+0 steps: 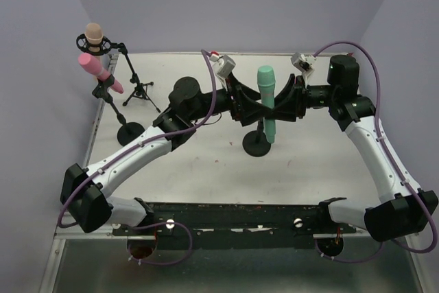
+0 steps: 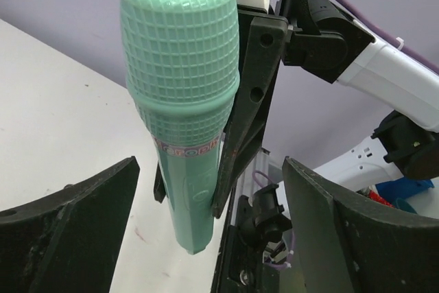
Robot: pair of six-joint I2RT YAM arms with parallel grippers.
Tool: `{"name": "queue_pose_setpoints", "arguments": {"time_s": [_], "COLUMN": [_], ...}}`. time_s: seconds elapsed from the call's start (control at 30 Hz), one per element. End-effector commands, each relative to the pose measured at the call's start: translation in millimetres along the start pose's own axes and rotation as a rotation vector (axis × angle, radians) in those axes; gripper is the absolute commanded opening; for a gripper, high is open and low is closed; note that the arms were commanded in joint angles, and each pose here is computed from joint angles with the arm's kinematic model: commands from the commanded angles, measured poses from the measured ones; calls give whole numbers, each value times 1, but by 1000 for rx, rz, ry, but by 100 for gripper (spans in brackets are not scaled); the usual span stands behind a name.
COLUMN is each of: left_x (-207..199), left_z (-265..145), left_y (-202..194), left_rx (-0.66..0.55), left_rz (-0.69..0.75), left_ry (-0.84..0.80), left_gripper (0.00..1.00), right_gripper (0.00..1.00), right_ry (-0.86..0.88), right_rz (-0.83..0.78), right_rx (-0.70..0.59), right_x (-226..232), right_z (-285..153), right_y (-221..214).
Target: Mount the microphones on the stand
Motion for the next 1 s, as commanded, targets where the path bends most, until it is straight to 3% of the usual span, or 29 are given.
{"name": "queue_pose_setpoints", "arguments": {"time_s": [0.0, 0.17, 0.43, 0.6, 0.67, 0.7, 0.77, 0.83, 0.93, 0.97], "left_x": [-6, -2, -2, -4, -6, -6, -10, -14, -21, -23], "left_z": [15, 20, 27, 31, 32, 32, 30, 26, 12, 5], "left_y": [10, 12, 13, 9, 8, 9, 12, 15, 22, 23], "left_rx": [-37, -67, -74, -50, -41, -44, -53, -55, -55, -46], "left_rz": [30, 9, -7, -17, -22, -19, -7, 11, 40, 51], "left_ry": [-9, 0, -24, -52, -68, -72, -85, -95, -110, -113], "left_gripper": [88, 75, 69, 55, 42, 28, 15, 8, 5, 3], "right_gripper": [26, 26, 26, 26, 27, 28, 37, 58, 94, 100], "right_ry": [51, 58, 68, 70, 68, 65, 59, 27, -53, -94], "right_rz": [-32, -21, -10, -11, -10, -9, -19, -39, -107, -138], "right_rx": [-2, -2, -2, -1, -1, 0, 2, 14, 46, 65], "right_x": [18, 16, 16, 16, 16, 14, 14, 12, 6, 2], "right_z": [-2, -2, -1, -1, -1, -1, -1, -2, -7, -12], "right_y": [1, -1, -2, -2, -3, -4, -5, -8, -9, -9]}}
Point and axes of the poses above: each gripper's point midway between its finger pads, its own z axis out along the fingers, its own x axis along the line the jaws close on, y = z × x, the point moved 1 cm from there along -z, back along the fingers, and after that the axes turned 2 degrees about z, right-handed, at the moved point
